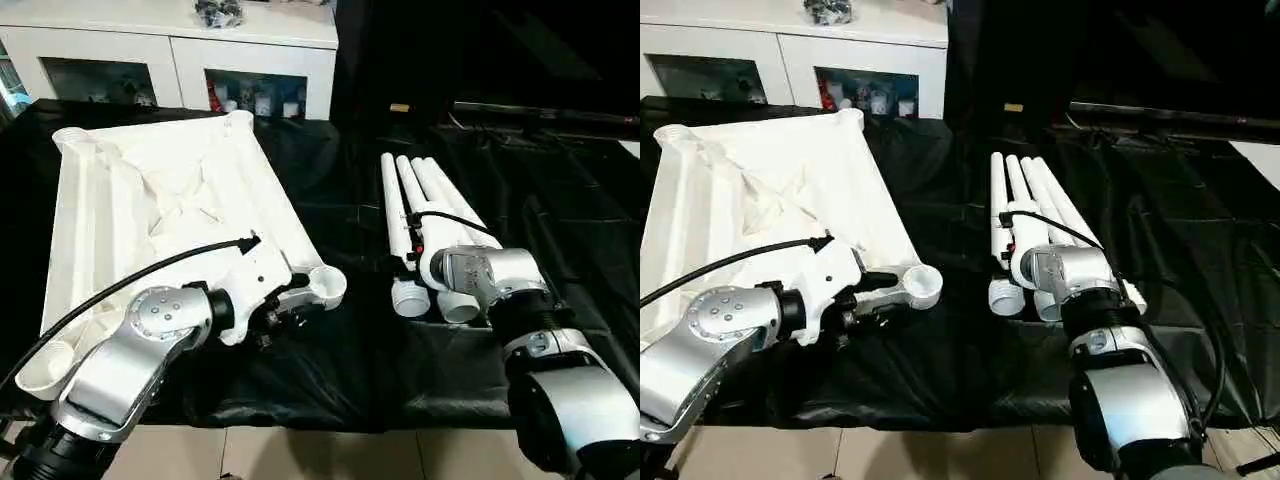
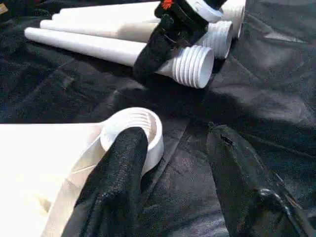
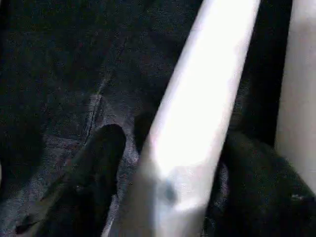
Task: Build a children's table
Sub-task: Pick table leg
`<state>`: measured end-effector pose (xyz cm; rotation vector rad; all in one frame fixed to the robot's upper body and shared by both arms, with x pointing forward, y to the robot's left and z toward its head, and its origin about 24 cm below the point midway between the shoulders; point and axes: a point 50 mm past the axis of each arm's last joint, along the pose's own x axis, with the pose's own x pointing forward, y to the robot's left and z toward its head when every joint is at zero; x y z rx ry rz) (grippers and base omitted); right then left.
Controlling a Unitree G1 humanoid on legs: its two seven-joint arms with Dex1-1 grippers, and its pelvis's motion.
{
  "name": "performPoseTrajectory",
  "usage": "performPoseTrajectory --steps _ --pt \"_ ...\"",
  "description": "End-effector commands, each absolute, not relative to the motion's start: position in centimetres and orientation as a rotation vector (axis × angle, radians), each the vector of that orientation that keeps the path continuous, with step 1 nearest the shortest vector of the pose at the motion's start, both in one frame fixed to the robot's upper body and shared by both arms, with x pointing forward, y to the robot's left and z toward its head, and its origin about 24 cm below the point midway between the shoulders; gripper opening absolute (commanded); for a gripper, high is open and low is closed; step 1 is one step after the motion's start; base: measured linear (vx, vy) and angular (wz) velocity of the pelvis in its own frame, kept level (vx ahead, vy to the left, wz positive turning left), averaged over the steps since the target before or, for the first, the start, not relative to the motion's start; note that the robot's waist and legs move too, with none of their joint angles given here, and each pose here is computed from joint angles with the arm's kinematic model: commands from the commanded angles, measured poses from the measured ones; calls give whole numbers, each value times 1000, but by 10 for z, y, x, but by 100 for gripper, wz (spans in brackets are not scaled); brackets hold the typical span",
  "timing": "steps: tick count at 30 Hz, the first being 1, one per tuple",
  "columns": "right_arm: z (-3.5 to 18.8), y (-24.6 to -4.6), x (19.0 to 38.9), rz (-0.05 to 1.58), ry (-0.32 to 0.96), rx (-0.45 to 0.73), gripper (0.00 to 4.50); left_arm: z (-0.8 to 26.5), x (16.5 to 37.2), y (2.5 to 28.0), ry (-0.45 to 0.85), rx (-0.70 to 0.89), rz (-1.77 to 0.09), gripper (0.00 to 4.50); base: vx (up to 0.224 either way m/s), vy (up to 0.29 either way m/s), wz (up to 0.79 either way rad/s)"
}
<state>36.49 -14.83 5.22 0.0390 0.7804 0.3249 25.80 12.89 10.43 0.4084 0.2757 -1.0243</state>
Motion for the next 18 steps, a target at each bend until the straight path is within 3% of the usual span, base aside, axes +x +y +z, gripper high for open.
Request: performPoseTrajectory --steps 1,12,18 --pt "48 -150 364 309 810 43 309 107 258 128 271 425 -1034 229 0 0 0" --pt "50 -154 367 289 796 65 216 106 262 127 267 409 -1029 229 0 0 0" --pt "56 -153 371 300 753 86 195 112 269 129 224 377 -959 229 0 0 0"
